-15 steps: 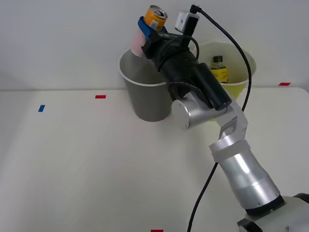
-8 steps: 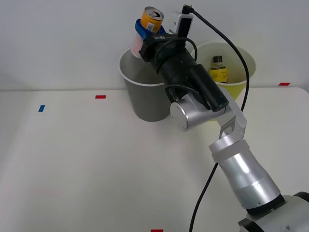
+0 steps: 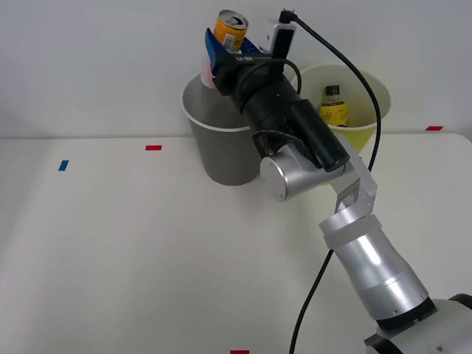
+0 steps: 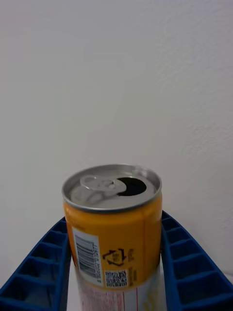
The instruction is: Put cans in the gray bin, plastic bottles in the light green bin
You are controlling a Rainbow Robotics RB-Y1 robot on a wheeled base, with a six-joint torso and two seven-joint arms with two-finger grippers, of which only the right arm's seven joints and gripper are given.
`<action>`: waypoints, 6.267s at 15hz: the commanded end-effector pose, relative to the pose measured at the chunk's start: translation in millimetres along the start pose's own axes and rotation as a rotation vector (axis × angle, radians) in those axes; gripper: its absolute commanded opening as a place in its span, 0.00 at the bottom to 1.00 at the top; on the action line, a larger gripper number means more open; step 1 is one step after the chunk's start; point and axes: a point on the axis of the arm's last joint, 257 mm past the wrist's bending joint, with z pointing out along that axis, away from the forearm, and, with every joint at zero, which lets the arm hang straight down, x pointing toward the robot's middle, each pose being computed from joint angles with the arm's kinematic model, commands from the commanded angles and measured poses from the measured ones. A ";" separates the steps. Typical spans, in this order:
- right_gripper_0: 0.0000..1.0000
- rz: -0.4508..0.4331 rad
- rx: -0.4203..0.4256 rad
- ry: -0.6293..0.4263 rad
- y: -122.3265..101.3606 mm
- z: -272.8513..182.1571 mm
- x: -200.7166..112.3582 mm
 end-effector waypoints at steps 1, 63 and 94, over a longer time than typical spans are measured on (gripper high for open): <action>1.00 0.010 0.000 0.000 0.3 0.0 0.1; 1.00 -0.334 0.600 0.409 -84.2 -556.7 50.9; 1.00 -0.221 0.357 0.342 -86.7 -590.5 35.0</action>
